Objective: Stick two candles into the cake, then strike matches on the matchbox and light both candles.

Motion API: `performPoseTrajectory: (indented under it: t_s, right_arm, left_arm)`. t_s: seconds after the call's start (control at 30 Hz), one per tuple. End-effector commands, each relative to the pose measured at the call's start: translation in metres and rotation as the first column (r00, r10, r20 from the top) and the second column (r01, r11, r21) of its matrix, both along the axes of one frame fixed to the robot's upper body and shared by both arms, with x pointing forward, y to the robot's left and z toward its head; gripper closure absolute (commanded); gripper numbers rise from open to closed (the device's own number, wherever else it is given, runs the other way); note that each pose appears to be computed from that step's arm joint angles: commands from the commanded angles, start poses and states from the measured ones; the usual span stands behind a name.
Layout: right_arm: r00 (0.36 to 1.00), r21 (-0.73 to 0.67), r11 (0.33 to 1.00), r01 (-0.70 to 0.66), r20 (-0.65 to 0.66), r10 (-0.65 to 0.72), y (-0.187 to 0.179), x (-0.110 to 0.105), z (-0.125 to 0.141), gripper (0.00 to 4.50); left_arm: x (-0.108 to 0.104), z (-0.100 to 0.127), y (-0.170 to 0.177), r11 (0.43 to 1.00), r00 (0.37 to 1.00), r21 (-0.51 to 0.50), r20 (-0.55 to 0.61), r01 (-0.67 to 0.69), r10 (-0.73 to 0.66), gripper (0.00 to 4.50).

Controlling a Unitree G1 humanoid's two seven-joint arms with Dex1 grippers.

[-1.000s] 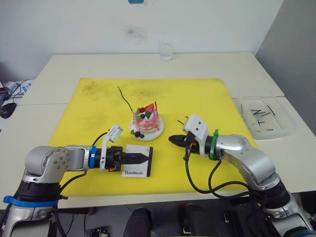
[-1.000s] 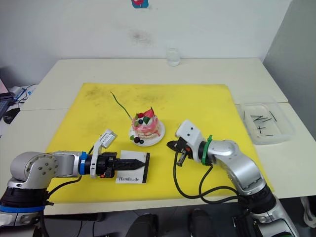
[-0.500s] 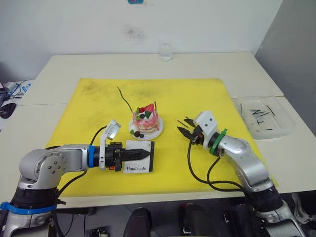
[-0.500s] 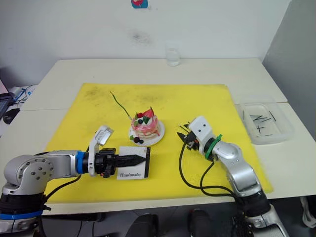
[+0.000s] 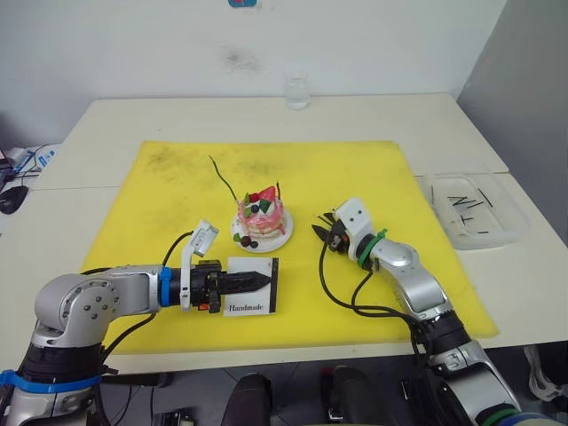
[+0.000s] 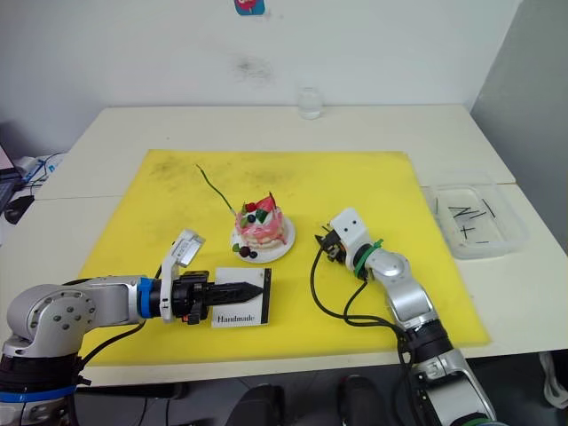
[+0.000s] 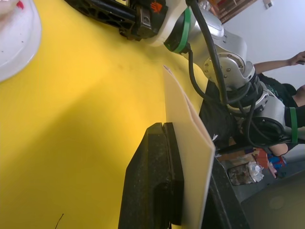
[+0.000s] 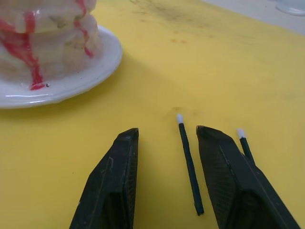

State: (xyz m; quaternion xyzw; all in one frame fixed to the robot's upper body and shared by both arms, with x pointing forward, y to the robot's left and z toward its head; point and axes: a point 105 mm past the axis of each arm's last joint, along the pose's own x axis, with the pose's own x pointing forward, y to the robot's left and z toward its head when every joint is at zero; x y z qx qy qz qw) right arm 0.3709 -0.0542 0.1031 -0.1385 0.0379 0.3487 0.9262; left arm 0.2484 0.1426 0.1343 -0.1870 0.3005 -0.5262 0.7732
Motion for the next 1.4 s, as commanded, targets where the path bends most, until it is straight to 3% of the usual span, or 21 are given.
performPoseTrajectory:
  t_s: [0.03, 0.13, 0.23, 0.37, 0.7, 0.93, 1.23, 1.4]
  right_arm:
    - [0.999, 0.009, 1.0, 0.029, -0.029, -0.029, 0.0, 0.003, 0.0, 2.52]
    - [0.998, 0.008, 0.998, 0.055, -0.041, -0.055, -0.001, 0.005, 0.0, 2.52]
    - [0.996, 0.022, 0.997, 0.072, -0.062, -0.07, 0.001, 0.005, -0.002, 3.07]
    - [0.992, 0.036, 0.994, 0.108, -0.07, -0.105, 0.002, 0.006, -0.004, 4.46]
    - [0.993, 0.08, 0.993, 0.092, -0.076, -0.086, 0.008, 0.0, 0.003, 4.46]
    - [0.999, 0.11, 0.994, 0.016, -0.036, -0.012, 0.011, -0.015, 0.027, 4.46]
    - [0.973, -0.04, 0.978, -0.205, 0.1, 0.208, -0.013, -0.069, 0.088, 4.46]
    - [0.917, -0.163, 0.909, -0.383, 0.05, 0.395, -0.014, -0.108, 0.099, 4.46]
  left_arm:
    - [-0.001, 0.011, 0.0, 1.0, 0.999, -0.013, 0.051, 0.003, -0.002, 4.5]
    - [-0.001, 0.01, 0.0, 1.0, 0.999, -0.013, 0.05, 0.001, 0.0, 4.5]
    - [-0.002, 0.009, 0.0, 1.0, 0.999, -0.013, 0.047, 0.0, 0.0, 4.5]
    - [-0.002, 0.008, 0.0, 1.0, 0.999, -0.013, 0.043, -0.001, 0.001, 4.5]
    - [-0.002, 0.007, 0.0, 1.0, 0.999, -0.008, 0.036, -0.004, 0.005, 4.5]
    - [0.002, 0.007, -0.003, 1.0, 0.999, -0.018, 0.034, -0.011, 0.012, 4.5]
    - [0.01, 0.016, -0.023, 0.997, 0.999, -0.08, 0.033, 0.003, 0.0, 4.5]
    - [0.018, 0.023, -0.035, 0.995, 0.999, -0.094, 0.041, 0.026, -0.023, 4.5]
